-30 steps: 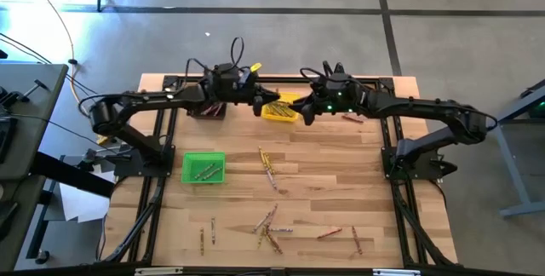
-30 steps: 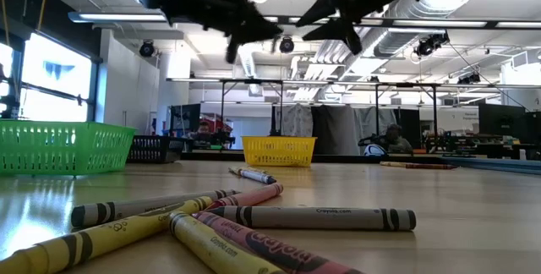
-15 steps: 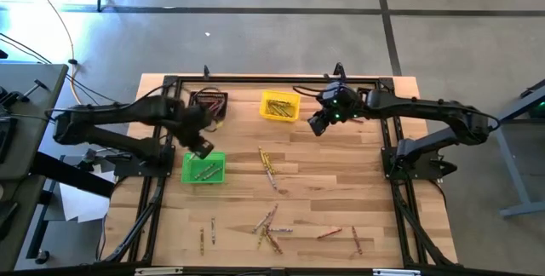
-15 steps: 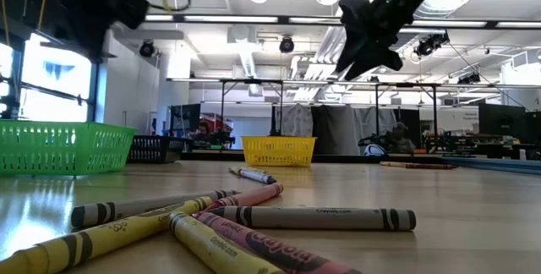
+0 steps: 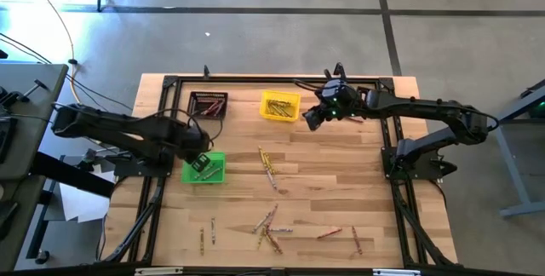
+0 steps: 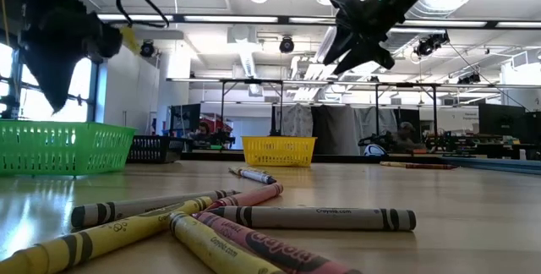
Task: Sort crayons
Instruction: Put the blue crayon into the green bin, then put the red crayon into the black bin
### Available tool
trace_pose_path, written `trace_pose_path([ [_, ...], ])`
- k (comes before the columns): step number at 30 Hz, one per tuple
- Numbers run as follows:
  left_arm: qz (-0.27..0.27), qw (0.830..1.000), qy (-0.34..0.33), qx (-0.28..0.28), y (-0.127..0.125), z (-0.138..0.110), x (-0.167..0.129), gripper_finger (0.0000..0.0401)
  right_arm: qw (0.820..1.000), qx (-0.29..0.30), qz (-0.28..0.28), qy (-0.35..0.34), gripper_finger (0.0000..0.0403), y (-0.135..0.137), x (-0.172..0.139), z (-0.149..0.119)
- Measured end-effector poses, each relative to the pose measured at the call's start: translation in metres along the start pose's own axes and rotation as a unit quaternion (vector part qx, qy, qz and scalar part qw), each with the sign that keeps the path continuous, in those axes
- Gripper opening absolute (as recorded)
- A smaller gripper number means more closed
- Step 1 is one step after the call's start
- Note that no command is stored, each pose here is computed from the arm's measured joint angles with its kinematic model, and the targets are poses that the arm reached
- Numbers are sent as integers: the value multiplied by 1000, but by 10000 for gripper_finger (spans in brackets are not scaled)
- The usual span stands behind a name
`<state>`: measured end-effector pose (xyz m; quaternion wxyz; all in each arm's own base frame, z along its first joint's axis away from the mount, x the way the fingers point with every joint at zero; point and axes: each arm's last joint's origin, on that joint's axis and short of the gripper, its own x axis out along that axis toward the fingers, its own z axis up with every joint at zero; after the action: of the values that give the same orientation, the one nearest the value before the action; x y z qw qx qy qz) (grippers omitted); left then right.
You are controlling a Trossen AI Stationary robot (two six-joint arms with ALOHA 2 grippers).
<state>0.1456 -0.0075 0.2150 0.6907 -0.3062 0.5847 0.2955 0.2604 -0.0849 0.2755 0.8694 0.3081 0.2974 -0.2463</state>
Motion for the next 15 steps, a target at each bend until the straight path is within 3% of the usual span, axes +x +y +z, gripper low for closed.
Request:
trace_pose_path([
  [9,-50,998,13,45,-9,-7,8,46,1000,15,-2,27,128,4,-1,-8],
  [12,-90,994,19,66,-13,-12,2,46,997,30,-20,64,128,4,-2,-17],
  [15,-157,983,-21,89,-24,-9,-15,47,991,53,-59,112,128,0,-5,-29],
])
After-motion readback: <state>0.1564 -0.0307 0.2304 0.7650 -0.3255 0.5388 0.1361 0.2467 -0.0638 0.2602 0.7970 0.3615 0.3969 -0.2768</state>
